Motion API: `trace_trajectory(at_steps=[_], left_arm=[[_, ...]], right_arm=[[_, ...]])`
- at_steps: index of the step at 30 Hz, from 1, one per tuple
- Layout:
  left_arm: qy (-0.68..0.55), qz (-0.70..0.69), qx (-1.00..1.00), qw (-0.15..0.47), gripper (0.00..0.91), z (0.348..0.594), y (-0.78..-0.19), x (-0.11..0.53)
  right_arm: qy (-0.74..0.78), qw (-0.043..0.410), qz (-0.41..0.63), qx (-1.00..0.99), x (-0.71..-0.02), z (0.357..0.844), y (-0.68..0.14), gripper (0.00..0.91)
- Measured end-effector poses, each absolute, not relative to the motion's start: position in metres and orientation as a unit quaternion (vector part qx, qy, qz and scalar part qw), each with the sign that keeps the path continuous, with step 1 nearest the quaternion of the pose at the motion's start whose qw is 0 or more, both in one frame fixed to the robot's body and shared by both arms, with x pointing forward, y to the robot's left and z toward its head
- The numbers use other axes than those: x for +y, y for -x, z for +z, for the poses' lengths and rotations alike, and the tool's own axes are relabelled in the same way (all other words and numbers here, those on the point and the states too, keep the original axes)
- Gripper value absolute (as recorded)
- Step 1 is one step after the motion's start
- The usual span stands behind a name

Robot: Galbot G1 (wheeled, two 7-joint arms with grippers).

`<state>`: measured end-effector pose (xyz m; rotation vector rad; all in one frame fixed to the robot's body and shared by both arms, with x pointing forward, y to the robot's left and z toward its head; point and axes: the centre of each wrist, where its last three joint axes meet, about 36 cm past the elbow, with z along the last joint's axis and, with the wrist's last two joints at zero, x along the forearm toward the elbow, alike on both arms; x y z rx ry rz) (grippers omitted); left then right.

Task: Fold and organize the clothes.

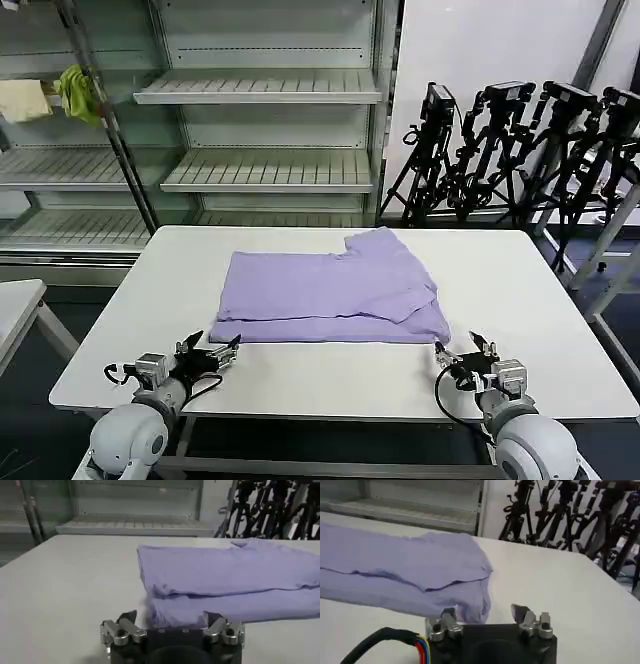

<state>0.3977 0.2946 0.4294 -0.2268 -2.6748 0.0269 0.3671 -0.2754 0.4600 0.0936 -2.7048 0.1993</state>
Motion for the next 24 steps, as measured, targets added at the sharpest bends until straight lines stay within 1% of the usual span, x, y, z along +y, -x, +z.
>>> trace_trajectory(at_steps=[2, 3, 5, 6, 7, 9, 10, 11, 12, 13, 14, 16, 17, 18, 20, 21, 22, 23, 24], left_arm=[[0.083, 0.009, -0.97, 0.227, 0.907, 0.4279, -0.3979, 0.2947], [0.083, 0.009, -0.97, 0.228, 0.907, 0.4273, -0.398, 0.2948], [0.083, 0.008, -0.97, 0.228, 0.907, 0.4261, -0.3984, 0.2949], [0.083, 0.008, -0.97, 0.228, 0.907, 0.4257, -0.3987, 0.295], [0.083, 0.007, -0.97, 0.228, 0.907, 0.4253, -0.3989, 0.2949], [0.083, 0.007, -0.97, 0.227, 0.907, 0.425, -0.399, 0.2949], [0.083, 0.006, -0.97, 0.227, 0.887, 0.4249, -0.399, 0.2947], [0.084, 0.006, -0.97, 0.227, 0.826, 0.4248, -0.3989, 0.2945], [0.084, 0.006, -0.97, 0.227, 0.746, 0.4248, -0.3988, 0.2942], [0.085, 0.005, -0.97, 0.226, 0.685, 0.4248, -0.3987, 0.2939], [0.085, 0.005, -0.97, 0.226, 0.554, 0.4248, -0.3986, 0.2936], [0.086, 0.004, -0.971, 0.225, 0.453, 0.4248, -0.3985, 0.2932], [0.086, 0.004, -0.971, 0.224, 0.312, 0.4247, -0.3984, 0.293], [0.086, 0.004, -0.971, 0.224, 0.242, 0.4249, -0.3981, 0.2928], [0.087, 0.003, -0.971, 0.223, 0.151, 0.4249, -0.3978, 0.2923], [0.087, 0.003, -0.971, 0.222, 0.121, 0.4249, -0.3978, 0.2922], [0.087, 0.002, -0.971, 0.222, 0.06, 0.4248, -0.3978, 0.2922], [0.088, 0.002, -0.971, 0.221, 0.05, 0.4248, -0.3978, 0.2921], [0.088, 0.002, -0.971, 0.221, 0.02, 0.4247, -0.3977, 0.292]], right_arm=[[-0.033, 0.213, 0.072, -0.974, -0.2752, 0.458, -0.3676, 0.665], [-0.033, 0.213, 0.072, -0.974, -0.2752, 0.4573, -0.3679, 0.635], [-0.033, 0.213, 0.072, -0.974, -0.2751, 0.4567, -0.3683, 0.625], [-0.034, 0.213, 0.073, -0.974, -0.275, 0.4565, -0.3683, 0.584], [-0.034, 0.212, 0.073, -0.974, -0.2749, 0.4565, -0.3683, 0.574], [-0.035, 0.211, 0.074, -0.974, -0.2748, 0.4565, -0.3683, 0.514], [-0.035, 0.211, 0.074, -0.974, -0.2748, 0.4562, -0.3684, 0.494], [-0.035, 0.211, 0.074, -0.974, -0.2748, 0.4557, -0.3686, 0.433], [-0.035, 0.211, 0.075, -0.974, -0.2747, 0.4551, -0.3687, 0.383], [-0.035, 0.211, 0.075, -0.974, -0.2746, 0.4546, -0.3688, 0.383], [-0.035, 0.211, 0.075, -0.974, -0.2745, 0.4541, -0.3688, 0.312], [-0.036, 0.211, 0.075, -0.974, -0.2743, 0.4534, -0.3686, 0.282], [-0.036, 0.211, 0.075, -0.974, -0.2743, 0.4532, -0.3686, 0.232], [-0.036, 0.211, 0.076, -0.974, -0.2744, 0.4529, -0.3685, 0.202], [-0.036, 0.211, 0.076, -0.974, -0.2746, 0.4525, -0.3685, 0.161], [-0.036, 0.211, 0.077, -0.974, -0.275, 0.4519, -0.3687, 0.131], [-0.036, 0.21, 0.077, -0.974, -0.2752, 0.4516, -0.3689, 0.071], [-0.036, 0.21, 0.077, -0.974, -0.2754, 0.4514, -0.369, 0.01], [-0.036, 0.21, 0.078, -0.974, -0.2755, 0.4511, -0.369, 0.0]])
